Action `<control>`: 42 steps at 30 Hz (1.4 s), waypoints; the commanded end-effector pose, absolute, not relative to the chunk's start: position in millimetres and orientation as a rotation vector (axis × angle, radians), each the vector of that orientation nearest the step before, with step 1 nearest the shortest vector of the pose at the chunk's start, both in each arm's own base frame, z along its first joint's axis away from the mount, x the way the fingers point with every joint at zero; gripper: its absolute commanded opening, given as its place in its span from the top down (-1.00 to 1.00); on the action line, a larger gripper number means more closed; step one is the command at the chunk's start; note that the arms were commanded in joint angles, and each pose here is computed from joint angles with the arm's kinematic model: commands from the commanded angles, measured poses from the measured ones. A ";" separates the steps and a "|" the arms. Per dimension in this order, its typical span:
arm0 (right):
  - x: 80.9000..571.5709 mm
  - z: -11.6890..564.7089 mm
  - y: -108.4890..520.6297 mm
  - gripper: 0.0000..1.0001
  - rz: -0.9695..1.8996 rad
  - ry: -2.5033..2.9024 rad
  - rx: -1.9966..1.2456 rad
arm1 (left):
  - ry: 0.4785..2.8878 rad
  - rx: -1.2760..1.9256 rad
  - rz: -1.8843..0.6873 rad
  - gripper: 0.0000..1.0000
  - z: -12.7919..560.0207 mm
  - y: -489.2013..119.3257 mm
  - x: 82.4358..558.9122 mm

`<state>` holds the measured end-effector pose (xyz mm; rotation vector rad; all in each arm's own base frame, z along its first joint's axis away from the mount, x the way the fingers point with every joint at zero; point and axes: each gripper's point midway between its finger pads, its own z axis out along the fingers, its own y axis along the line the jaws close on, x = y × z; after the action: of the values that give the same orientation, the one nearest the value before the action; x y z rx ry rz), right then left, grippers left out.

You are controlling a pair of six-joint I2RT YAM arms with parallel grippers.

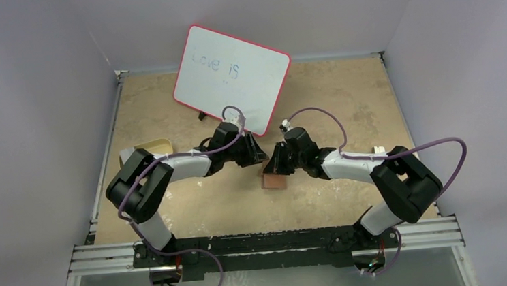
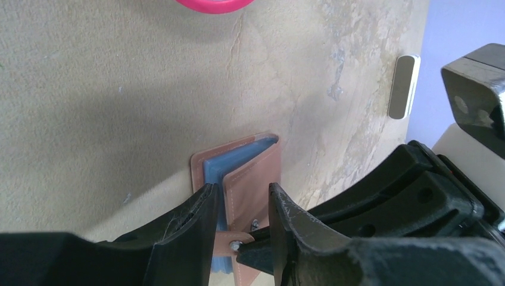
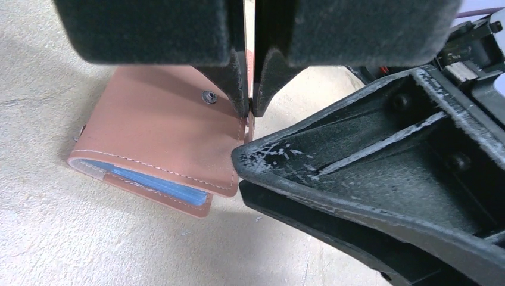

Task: Put the credit cards into the card holder
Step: Close the card holder at the center of the board.

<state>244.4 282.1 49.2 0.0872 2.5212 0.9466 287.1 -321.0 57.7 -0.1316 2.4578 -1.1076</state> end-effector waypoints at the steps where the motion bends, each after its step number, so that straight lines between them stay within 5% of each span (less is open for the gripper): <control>1: 247.2 58.6 284.8 1.00 0.968 2.480 0.078 | 2.406 -0.048 -1.147 0.30 67.6 -334.0 300.2; 13: 240.9 59.9 278.5 1.00 0.939 2.516 0.096 | 2.522 -0.024 -0.934 0.76 29.1 -313.8 299.0; 37: 245.2 35.6 257.6 0.99 0.788 2.588 0.183 | 2.566 0.010 -0.813 0.80 16.3 -304.7 294.9; 42: 246.8 35.6 256.4 0.86 0.790 2.583 0.179 | 2.564 0.004 -0.811 0.80 16.6 -303.9 294.5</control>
<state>236.3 261.1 34.7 0.1867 2.6041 0.8327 291.4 -312.3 24.1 -0.0120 2.5519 -0.8974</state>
